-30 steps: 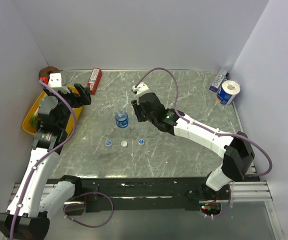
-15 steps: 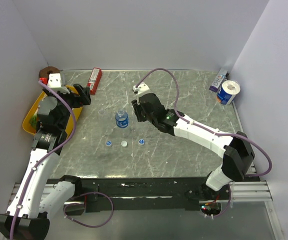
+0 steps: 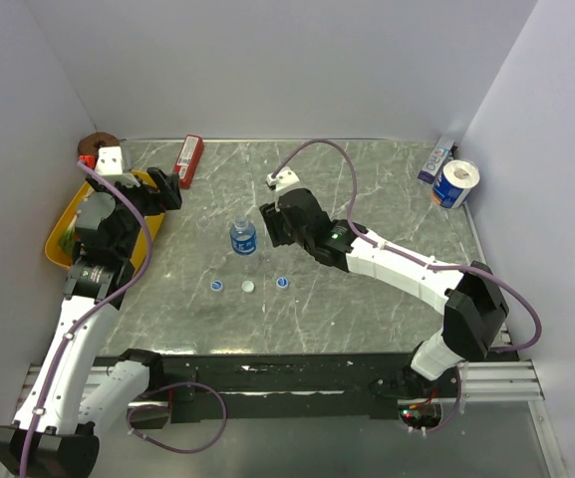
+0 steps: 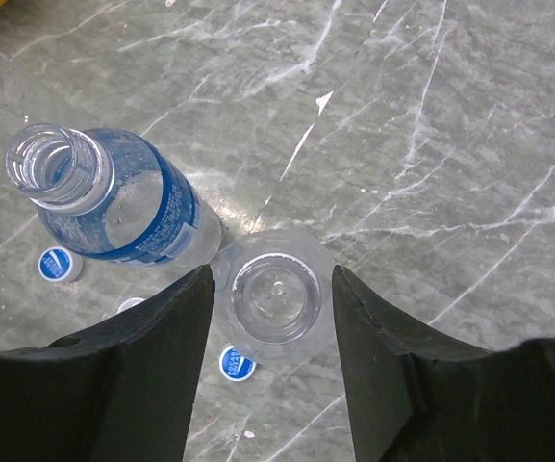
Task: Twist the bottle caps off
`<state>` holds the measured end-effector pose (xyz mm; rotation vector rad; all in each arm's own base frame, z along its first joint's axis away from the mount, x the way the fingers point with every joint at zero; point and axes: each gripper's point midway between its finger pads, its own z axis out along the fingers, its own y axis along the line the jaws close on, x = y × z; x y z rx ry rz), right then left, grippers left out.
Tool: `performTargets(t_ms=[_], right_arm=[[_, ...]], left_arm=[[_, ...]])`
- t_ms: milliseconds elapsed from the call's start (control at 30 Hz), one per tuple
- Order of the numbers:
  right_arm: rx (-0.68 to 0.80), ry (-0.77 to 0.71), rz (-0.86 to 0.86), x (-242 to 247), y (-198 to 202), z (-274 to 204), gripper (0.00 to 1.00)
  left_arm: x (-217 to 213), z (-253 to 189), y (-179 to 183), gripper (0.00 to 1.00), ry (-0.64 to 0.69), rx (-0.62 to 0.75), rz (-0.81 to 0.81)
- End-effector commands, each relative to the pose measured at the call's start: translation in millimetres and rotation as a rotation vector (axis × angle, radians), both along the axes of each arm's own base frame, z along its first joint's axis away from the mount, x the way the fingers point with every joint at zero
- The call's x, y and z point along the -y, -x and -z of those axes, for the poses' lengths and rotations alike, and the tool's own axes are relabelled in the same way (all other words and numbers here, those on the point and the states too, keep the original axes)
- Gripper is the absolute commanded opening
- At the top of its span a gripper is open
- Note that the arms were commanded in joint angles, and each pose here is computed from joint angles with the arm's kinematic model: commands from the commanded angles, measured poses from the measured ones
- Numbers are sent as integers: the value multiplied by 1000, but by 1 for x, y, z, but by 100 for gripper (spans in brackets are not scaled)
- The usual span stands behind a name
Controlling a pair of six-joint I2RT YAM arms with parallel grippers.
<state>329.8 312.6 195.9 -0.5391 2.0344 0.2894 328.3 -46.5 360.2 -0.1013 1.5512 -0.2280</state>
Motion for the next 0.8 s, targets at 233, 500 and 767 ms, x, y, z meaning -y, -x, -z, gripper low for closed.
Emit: performTargets(t_ms=[233, 500, 767], right_arm=[[31, -18, 17, 5, -3, -14, 82], [48, -23, 29, 7, -6, -20, 84], [80, -59, 29, 10, -9, -39, 87]], left_arm=[[0, -11, 1, 96, 22, 43, 3], [1, -9, 0, 96, 21, 37, 8], [1, -9, -1, 96, 20, 36, 8]])
